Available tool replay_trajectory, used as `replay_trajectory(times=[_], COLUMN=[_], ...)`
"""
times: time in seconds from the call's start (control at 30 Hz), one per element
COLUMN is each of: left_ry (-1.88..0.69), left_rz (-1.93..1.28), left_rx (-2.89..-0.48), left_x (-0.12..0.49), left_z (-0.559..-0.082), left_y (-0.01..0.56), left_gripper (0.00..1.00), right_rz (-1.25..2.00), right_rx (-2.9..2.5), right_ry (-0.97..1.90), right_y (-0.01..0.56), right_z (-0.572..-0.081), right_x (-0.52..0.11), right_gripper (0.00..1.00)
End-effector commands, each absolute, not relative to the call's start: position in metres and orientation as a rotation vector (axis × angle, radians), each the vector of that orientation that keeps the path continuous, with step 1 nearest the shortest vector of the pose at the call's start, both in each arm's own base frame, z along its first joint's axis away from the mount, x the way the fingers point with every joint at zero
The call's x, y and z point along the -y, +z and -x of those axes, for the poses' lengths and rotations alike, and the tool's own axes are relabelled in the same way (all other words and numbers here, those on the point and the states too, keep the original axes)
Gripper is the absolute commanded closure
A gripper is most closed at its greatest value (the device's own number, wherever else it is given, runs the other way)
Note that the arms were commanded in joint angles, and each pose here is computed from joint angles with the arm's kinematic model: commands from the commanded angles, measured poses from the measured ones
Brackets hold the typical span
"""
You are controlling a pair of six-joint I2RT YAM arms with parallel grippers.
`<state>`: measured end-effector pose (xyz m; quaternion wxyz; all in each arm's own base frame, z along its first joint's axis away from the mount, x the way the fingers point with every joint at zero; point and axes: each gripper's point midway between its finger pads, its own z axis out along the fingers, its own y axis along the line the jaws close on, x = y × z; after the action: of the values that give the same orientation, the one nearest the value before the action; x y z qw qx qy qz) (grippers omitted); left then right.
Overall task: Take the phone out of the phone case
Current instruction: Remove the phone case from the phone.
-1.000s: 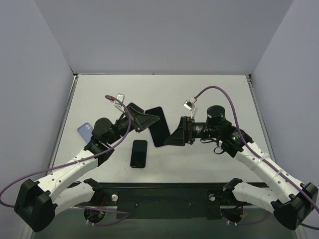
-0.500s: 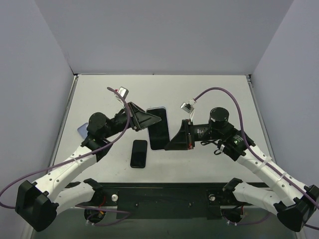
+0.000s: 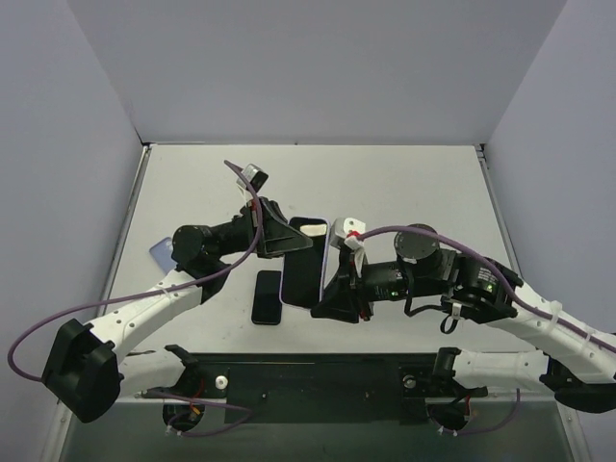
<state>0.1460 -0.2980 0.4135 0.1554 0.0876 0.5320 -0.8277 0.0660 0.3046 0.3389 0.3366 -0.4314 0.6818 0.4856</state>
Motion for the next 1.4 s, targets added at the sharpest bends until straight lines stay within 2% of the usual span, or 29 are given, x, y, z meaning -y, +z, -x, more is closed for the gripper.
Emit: replay_trajectory(times=[0.0,0.37,0.47,0.57,0.6,0.67,0.7,0.73,0.83,0.87,0.97,1.03,1.17,1.37], left_ry=[-2.501,-2.536,-2.542,-2.514,-2.452,-2.282,-2.180,-2.077,-1.885,-1.863,-1.881,-1.903,-1.949,-1.988], left_rz=[-0.115,-0.076,-0.042,0.026,0.086,0.189,0.329,0.310,0.410,0.406,0.497,0.548,0.595,0.608], left_rx=[-1.510,-1.462,-1.411,-1.296,-1.241,-1.165,-1.200,-1.183,-1.118,-1.116,-0.984,-0.931,-0.872,-0.807], left_x=[0.300,0.295,0.291,0.280,0.276,0.260,0.258,0.251,0.230,0.230,0.214,0.210,0.213,0.210], left_z=[-0.143,-0.142,-0.145,-0.151,-0.162,-0.174,-0.196,-0.197,-0.218,-0.219,-0.226,-0.230,-0.232,-0.229], left_y=[0.447,0.440,0.446,0.460,0.462,0.463,0.452,0.451,0.445,0.438,0.444,0.442,0.443,0.459], left_gripper=[1.00,1.00,1.00,1.00,1.00,1.00,1.00,1.00,1.00,1.00,1.00,1.00,1.00,1.00], right_rz=[1.370,1.085,0.908,0.602,0.536,0.480,0.500,0.558,0.416,0.410,0.266,0.212,0.222,0.238], right_rx=[-1.608,-1.605,-1.670,-1.767,-1.804,-1.862,-1.908,-1.922,-1.923,-1.814,-1.628,-1.526,-1.504,-1.581], right_ry=[0.855,0.539,0.449,0.146,0.123,0.225,0.406,0.601,1.045,1.222,1.547,1.641,1.668,1.588], right_y=[0.329,0.344,0.334,0.320,0.311,0.301,0.295,0.296,0.307,0.336,0.375,0.393,0.407,0.397], right_z=[-0.096,-0.177,-0.202,-0.237,-0.237,-0.225,-0.209,-0.186,-0.153,-0.141,-0.126,-0.125,-0.130,-0.144], right_x=[-0.309,-0.299,-0.285,-0.236,-0.225,-0.222,-0.240,-0.256,-0.280,-0.289,-0.299,-0.300,-0.315,-0.329], right_gripper=[1.00,1.00,1.00,1.00,1.00,0.85,0.72,0.59,0.37,0.31,0.26,0.23,0.23,0.34])
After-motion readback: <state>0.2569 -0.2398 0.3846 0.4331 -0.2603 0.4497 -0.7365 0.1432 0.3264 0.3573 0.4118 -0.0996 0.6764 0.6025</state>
